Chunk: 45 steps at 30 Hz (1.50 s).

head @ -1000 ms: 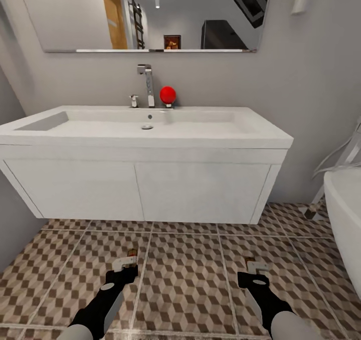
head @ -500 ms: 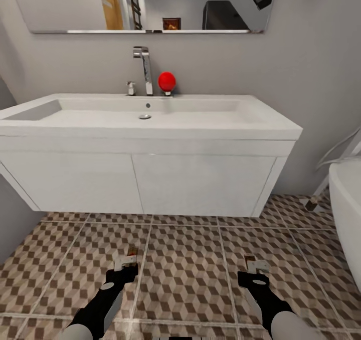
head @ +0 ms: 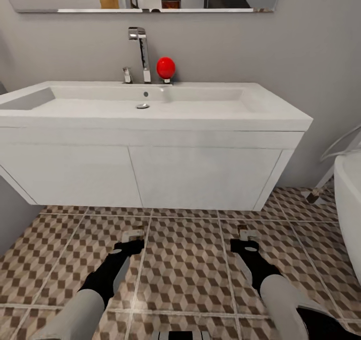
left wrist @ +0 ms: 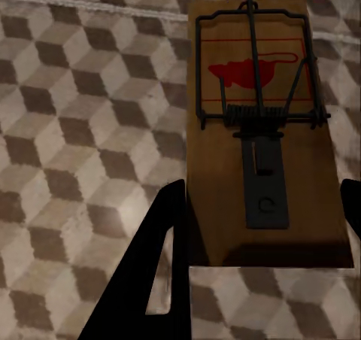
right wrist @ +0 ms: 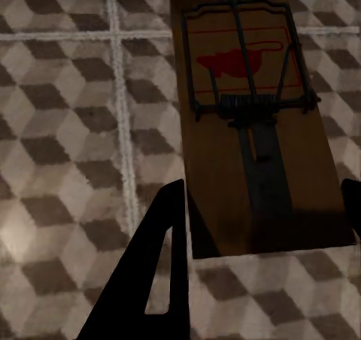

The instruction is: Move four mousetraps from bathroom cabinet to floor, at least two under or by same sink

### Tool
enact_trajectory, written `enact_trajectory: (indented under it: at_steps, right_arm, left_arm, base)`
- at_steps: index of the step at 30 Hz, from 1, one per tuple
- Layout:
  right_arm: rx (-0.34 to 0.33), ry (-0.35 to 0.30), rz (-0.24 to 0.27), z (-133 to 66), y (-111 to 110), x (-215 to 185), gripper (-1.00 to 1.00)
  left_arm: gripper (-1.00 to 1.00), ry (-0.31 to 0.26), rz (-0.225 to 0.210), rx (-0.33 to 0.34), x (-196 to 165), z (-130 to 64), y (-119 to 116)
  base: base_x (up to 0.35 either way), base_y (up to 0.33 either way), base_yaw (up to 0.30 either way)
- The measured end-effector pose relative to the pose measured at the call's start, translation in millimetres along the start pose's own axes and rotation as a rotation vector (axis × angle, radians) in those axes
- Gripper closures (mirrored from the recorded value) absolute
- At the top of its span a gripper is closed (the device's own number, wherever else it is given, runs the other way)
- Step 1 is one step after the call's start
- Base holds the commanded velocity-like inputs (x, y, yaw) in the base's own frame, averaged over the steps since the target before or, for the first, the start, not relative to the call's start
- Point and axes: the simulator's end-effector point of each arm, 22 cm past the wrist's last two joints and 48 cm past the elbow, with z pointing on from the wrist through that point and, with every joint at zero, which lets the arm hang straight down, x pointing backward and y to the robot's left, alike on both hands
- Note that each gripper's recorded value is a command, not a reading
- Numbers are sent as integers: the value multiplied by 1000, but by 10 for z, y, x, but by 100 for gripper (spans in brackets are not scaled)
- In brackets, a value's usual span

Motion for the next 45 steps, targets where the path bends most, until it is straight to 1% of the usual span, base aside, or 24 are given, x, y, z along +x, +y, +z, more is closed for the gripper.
enact_trajectory:
  at_steps: [2, 4, 5, 9, 15, 18, 30, 35, 41, 45]
  right_arm:
    - [-27, -17, 8, -27, 210, -153, 100]
    - [-44, -30, 11, -49, 341, -258, 100]
    - [-48, -31, 6, -41, 380, -268, 100]
    - [-55, -29, -12, 10, 419, -234, 100]
    - [-58, -18, -21, 86, 450, -141, 100]
    - [-57, -20, -22, 85, 449, -146, 100]
    - [-57, 26, -28, 238, 479, 139, 100]
    - [-47, 32, -22, 263, 461, 175, 100]
    - [3, 32, -12, 266, 350, 168, 100]
    - [10, 29, -14, 265, 335, 161, 100]
  left_arm:
    - [100, -14, -4, 15, -119, -10, -107]
    - [100, -28, -7, 18, -202, -24, -164]
    - [100, -25, -6, 19, -187, -12, -177]
    - [100, -19, -6, 18, -132, 40, -176]
    - [100, -13, -6, 12, -59, 115, -160]
    - [100, -17, -9, 11, -76, 113, -154]
    - [100, 5, -8, 6, 78, 255, -140]
    - [100, 12, -6, 5, 121, 280, -137]
    - [100, 12, -6, 6, 122, 279, -143]
    - [100, 14, -6, 6, 125, 279, -144]
  base:
    - [0, 0, 0]
    - [0, 0, 0]
    - [0, 0, 0]
    - [0, 0, 0]
    - [0, 0, 0]
    - [0, 0, 0]
    - [0, 0, 0]
    - [0, 0, -62]
    - [0, 0, -134]
    - [0, 0, -10]
